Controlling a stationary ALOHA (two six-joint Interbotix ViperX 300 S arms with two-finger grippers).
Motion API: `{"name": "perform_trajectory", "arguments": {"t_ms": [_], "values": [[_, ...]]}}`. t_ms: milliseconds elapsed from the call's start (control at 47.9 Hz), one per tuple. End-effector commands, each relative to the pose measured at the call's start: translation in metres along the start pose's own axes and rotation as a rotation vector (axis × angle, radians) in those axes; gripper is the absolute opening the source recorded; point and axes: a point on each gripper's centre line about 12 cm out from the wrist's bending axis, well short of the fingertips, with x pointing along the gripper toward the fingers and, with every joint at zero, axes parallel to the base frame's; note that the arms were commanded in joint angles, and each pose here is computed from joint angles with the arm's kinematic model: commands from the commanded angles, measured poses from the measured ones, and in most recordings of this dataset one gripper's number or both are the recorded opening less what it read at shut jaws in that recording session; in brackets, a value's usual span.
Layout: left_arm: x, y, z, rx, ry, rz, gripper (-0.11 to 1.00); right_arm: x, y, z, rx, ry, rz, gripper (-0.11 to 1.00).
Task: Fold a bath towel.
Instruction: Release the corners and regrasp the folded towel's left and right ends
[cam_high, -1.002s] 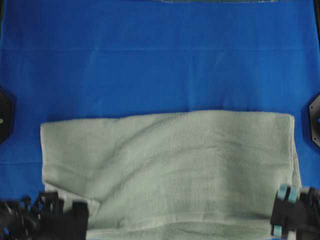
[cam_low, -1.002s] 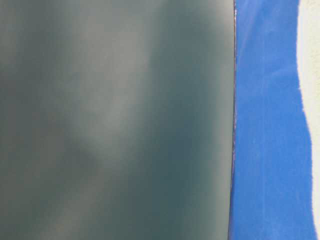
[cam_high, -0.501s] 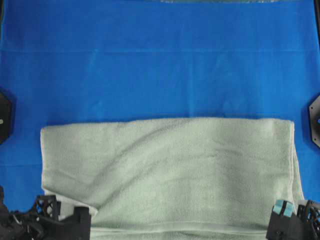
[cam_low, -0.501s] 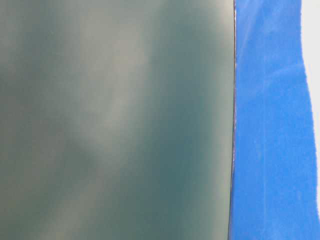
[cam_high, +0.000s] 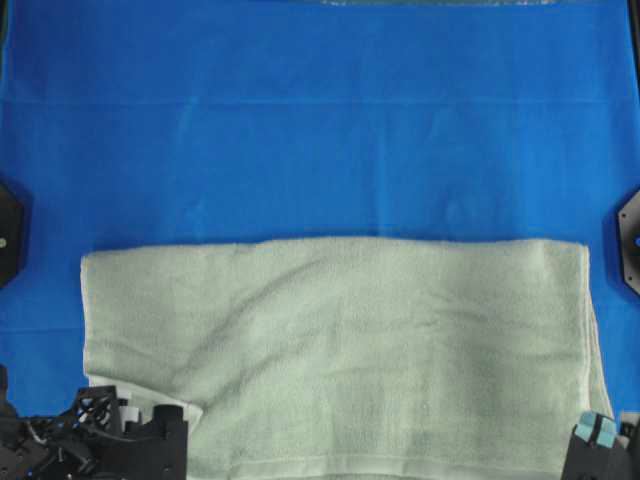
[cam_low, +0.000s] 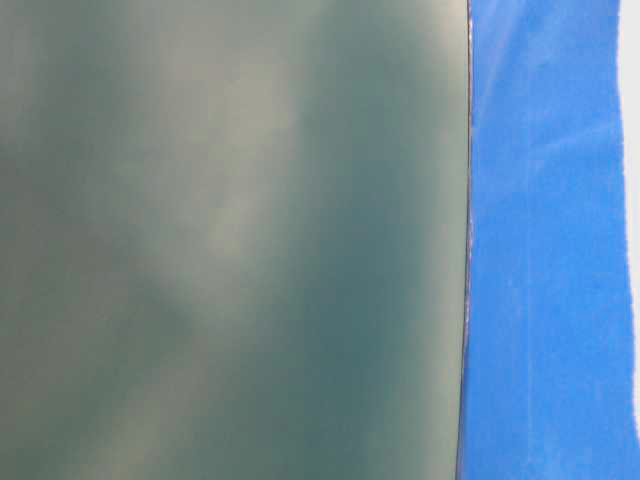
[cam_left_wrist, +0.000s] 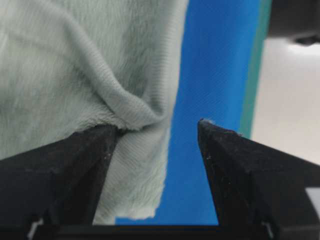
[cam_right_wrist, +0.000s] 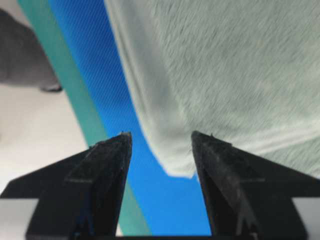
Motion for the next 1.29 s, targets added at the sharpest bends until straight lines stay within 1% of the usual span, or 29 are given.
{"name": "perform_trajectory", "arguments": {"t_ms": [0, 42, 83, 104, 188, 250, 313, 376, 459, 522, 584, 647, 710, 814, 918, 1002, 1106, 1190, 1231, 1273], "values": [[-0.020, -0.011, 0.018, 0.012, -0.060, -0.045, 0.63, -0.015, 0.008, 0.009, -0.014, -0.039, 0.027, 0.52], [-0.025, -0.013, 0.023, 0.030, -0.073, -0.041, 0.63, -0.020, 0.008, 0.014, -0.021, -0.059, 0.022, 0.50], [-0.029, -0.013, 0.027, 0.057, -0.084, -0.027, 0.63, -0.025, 0.007, 0.019, -0.028, -0.084, 0.013, 0.49], [-0.034, -0.011, 0.031, 0.080, -0.094, -0.009, 0.63, -0.028, 0.005, 0.022, -0.032, -0.098, 0.003, 0.49], [-0.046, -0.004, 0.041, 0.138, -0.117, 0.055, 0.63, -0.039, -0.005, 0.036, -0.041, -0.158, -0.044, 0.49], [-0.058, 0.006, 0.048, 0.165, -0.128, 0.114, 0.63, -0.048, -0.019, 0.048, -0.041, -0.206, -0.092, 0.49], [-0.070, 0.018, 0.050, 0.175, -0.130, 0.168, 0.63, -0.054, -0.034, 0.059, -0.021, -0.234, -0.126, 0.49], [-0.080, 0.037, 0.050, 0.160, -0.118, 0.222, 0.63, -0.058, -0.053, 0.067, 0.005, -0.247, -0.158, 0.49], [-0.084, 0.064, 0.046, 0.117, -0.092, 0.271, 0.64, -0.060, -0.083, 0.078, 0.039, -0.251, -0.181, 0.49], [-0.087, 0.085, 0.041, 0.081, -0.084, 0.293, 0.64, -0.063, -0.103, 0.084, 0.056, -0.256, -0.185, 0.49], [-0.091, 0.100, 0.038, 0.056, -0.084, 0.305, 0.64, -0.069, -0.123, 0.090, 0.071, -0.268, -0.180, 0.49], [-0.095, 0.113, 0.034, 0.031, -0.086, 0.315, 0.64, -0.074, -0.137, 0.094, 0.082, -0.278, -0.178, 0.49], [-0.097, 0.125, 0.029, 0.004, -0.087, 0.324, 0.64, -0.077, -0.148, 0.098, 0.091, -0.288, -0.179, 0.49], [-0.099, 0.138, 0.026, -0.023, -0.105, 0.318, 0.64, -0.075, -0.163, 0.102, 0.093, -0.279, -0.206, 0.49], [-0.096, 0.150, 0.024, -0.047, -0.123, 0.314, 0.64, -0.065, -0.172, 0.106, 0.076, -0.262, -0.217, 0.49], [-0.084, 0.165, 0.019, -0.058, -0.114, 0.319, 0.64, -0.052, -0.180, 0.109, 0.066, -0.249, -0.223, 0.49], [-0.066, 0.186, 0.009, -0.060, -0.091, 0.328, 0.64, -0.030, -0.201, 0.110, 0.082, -0.207, -0.281, 0.49], [-0.053, 0.202, 0.002, -0.074, -0.074, 0.331, 0.65, -0.014, -0.219, 0.109, 0.100, -0.170, -0.329, 0.49], [-0.046, 0.210, -0.003, -0.084, -0.066, 0.332, 0.65, -0.008, -0.226, 0.109, 0.107, -0.156, -0.339, 0.49], [-0.039, 0.216, -0.006, -0.091, -0.060, 0.328, 0.66, -0.001, -0.232, 0.109, 0.117, -0.146, -0.336, 0.49]]}}
